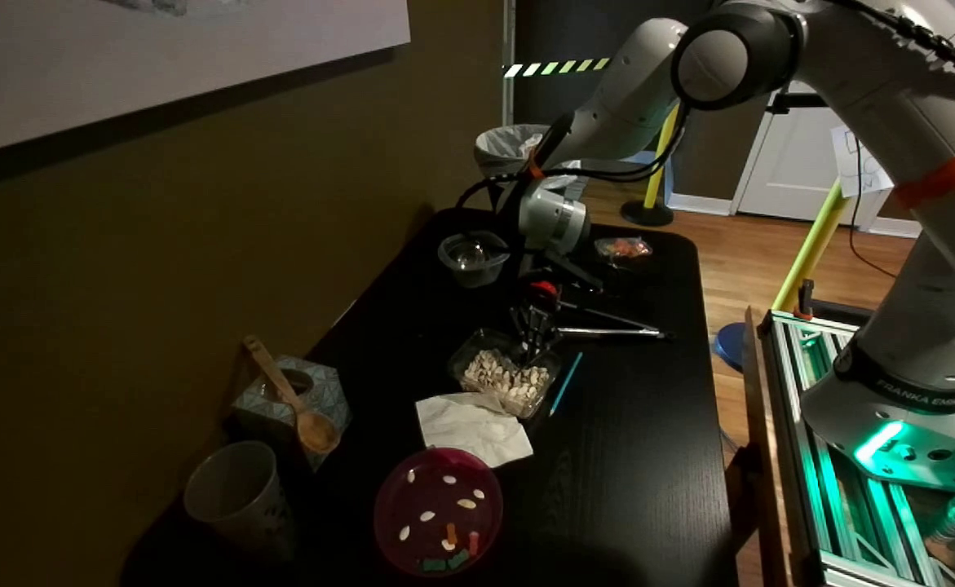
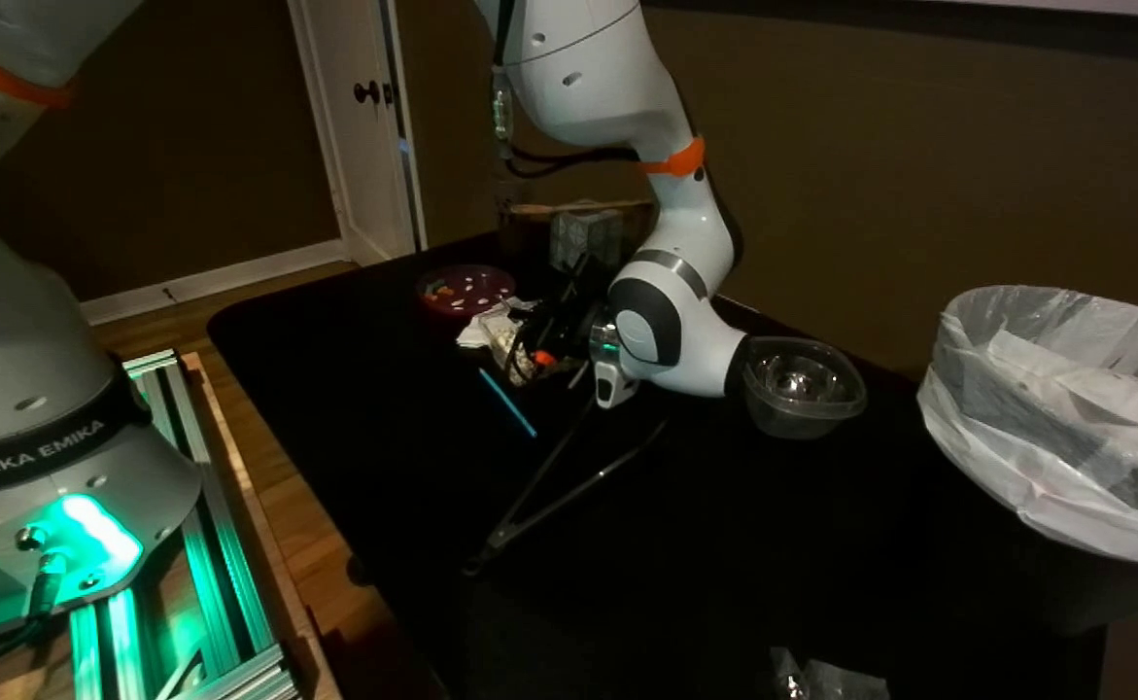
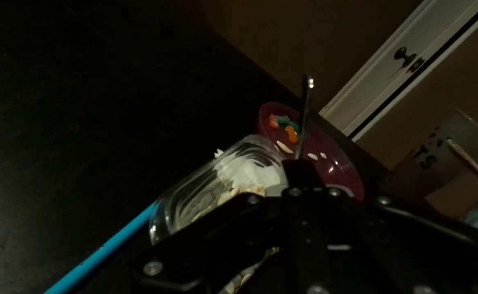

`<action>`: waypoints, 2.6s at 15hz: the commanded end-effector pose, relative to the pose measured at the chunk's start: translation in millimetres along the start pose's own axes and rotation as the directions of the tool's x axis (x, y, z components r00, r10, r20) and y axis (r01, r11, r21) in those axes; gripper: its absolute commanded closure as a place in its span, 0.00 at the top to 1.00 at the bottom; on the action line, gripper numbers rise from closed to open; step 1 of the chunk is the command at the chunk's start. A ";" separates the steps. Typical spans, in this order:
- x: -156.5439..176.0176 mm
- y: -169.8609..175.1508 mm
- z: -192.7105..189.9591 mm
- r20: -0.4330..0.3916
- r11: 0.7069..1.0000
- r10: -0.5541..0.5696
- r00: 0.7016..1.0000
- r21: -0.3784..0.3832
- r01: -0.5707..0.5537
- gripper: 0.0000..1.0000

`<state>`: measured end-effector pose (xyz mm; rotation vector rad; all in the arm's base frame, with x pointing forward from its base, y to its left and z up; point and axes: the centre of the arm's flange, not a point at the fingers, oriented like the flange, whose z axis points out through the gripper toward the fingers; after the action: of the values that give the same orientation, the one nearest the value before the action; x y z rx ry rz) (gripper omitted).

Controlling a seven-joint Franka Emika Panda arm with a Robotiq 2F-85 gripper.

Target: Use the tea spoon to move the contents of the square bowl into the empty bowl on the right

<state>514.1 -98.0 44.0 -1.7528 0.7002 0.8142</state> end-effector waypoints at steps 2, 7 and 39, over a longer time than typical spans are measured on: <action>19.9 13.1 -16.1 0.059 0.991 -0.068 0.996 0.118 0.060 0.01; 27.9 27.9 -29.5 0.058 0.981 -0.110 0.992 0.167 0.099 0.01; -1.6 -22.8 -29.3 -0.101 0.810 -0.565 0.819 0.118 0.574 0.01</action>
<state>540.1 -113.6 44.0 -1.7332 0.1808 0.3677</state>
